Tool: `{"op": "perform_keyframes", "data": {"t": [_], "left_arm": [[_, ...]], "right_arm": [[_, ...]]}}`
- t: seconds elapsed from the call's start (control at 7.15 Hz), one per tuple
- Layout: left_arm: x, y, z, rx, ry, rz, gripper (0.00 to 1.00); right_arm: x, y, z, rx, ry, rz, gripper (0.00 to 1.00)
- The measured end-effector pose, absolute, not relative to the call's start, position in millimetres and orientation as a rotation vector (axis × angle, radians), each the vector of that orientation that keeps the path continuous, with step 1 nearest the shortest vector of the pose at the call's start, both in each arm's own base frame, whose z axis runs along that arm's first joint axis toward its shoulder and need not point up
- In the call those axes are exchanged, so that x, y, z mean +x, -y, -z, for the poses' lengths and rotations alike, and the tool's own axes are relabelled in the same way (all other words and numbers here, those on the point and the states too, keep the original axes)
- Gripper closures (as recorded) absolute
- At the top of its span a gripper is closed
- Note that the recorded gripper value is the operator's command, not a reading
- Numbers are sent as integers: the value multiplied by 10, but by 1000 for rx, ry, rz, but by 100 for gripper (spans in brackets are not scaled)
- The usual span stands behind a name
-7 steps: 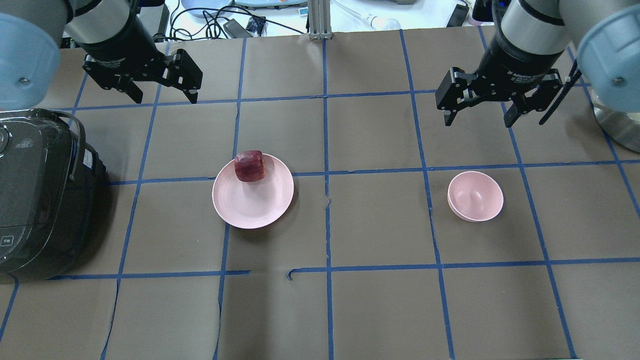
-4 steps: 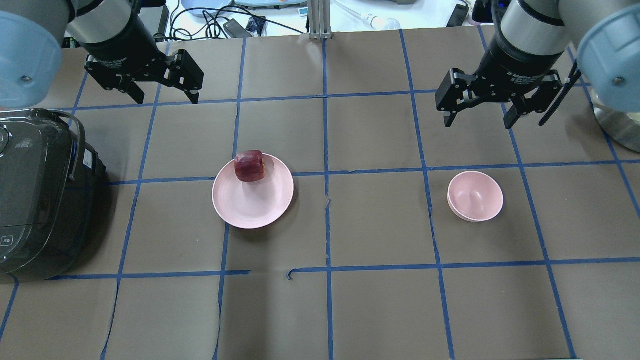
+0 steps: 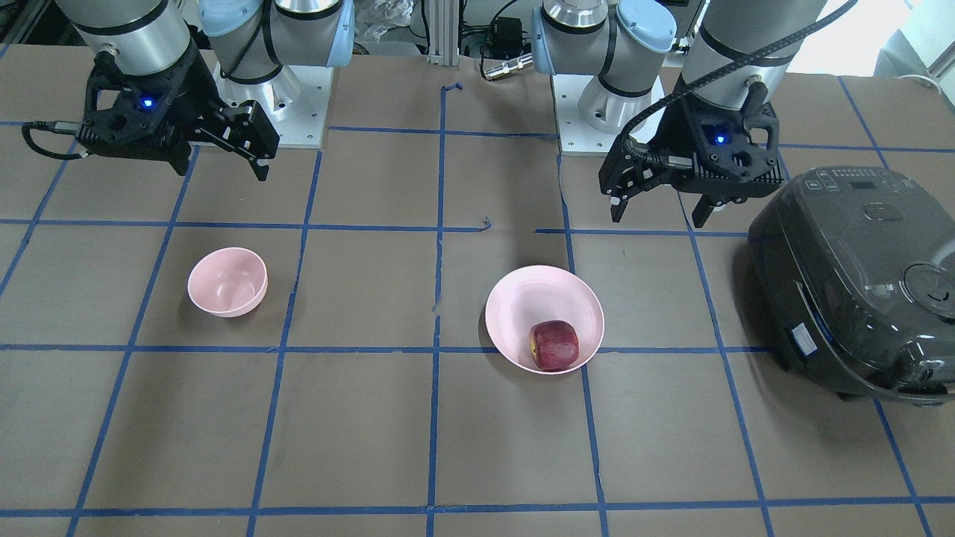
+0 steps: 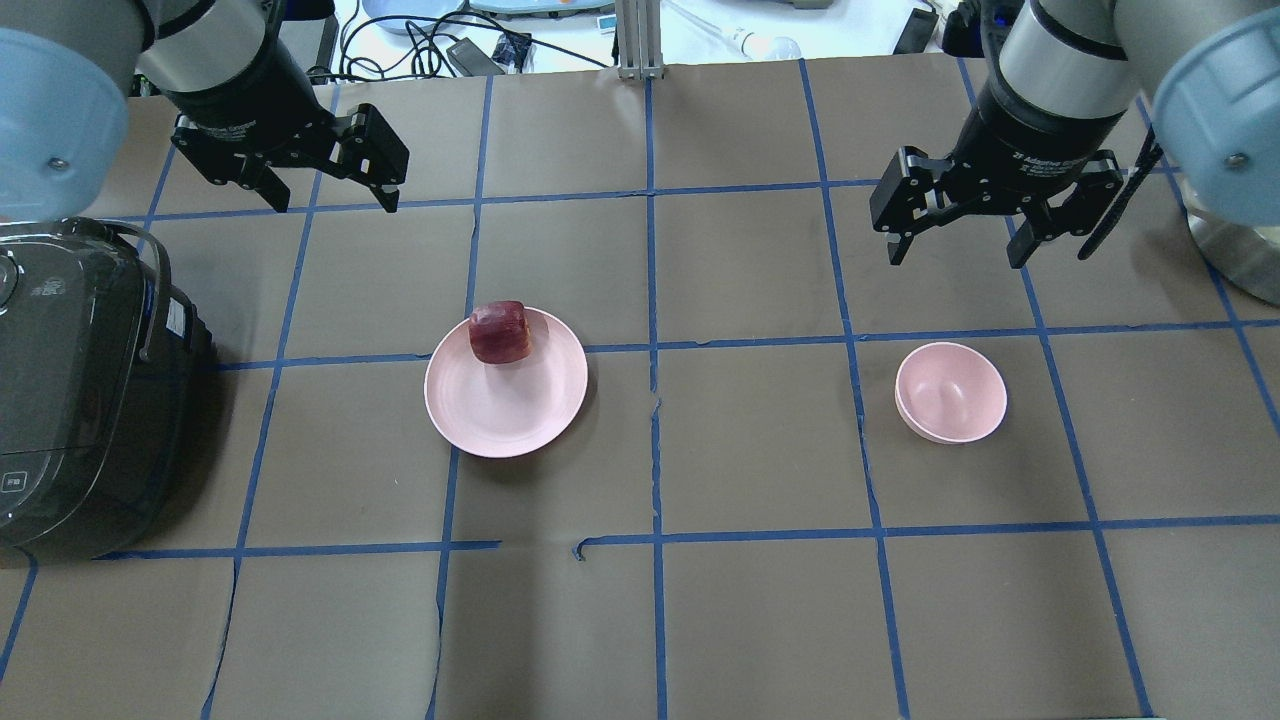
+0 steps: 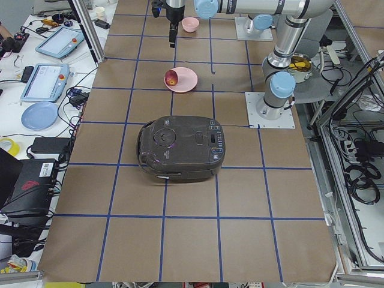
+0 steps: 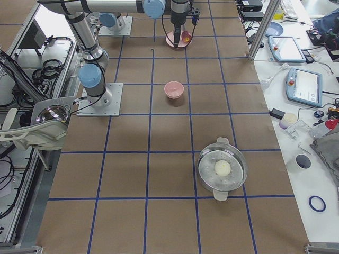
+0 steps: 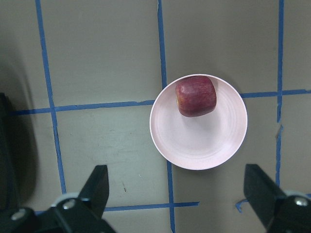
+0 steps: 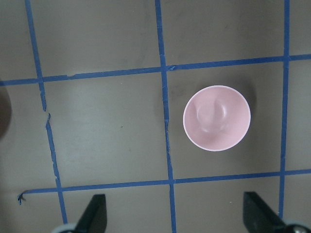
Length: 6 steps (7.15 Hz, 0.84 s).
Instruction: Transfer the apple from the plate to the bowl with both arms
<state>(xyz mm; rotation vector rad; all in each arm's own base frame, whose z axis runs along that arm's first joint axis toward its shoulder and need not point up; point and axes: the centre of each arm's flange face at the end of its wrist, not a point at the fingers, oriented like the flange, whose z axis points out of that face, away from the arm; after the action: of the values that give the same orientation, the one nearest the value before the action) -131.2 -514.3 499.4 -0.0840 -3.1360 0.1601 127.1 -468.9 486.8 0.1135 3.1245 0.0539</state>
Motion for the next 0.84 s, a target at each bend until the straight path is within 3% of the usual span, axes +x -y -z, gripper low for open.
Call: {"op": "perform_keyframes", "data": {"t": [0.84], "left_arm": [[-1280, 5063, -5070, -78, 3143, -177, 0]], "right_arm": [[1280, 4707, -4880, 104, -3116, -31, 0]]}}
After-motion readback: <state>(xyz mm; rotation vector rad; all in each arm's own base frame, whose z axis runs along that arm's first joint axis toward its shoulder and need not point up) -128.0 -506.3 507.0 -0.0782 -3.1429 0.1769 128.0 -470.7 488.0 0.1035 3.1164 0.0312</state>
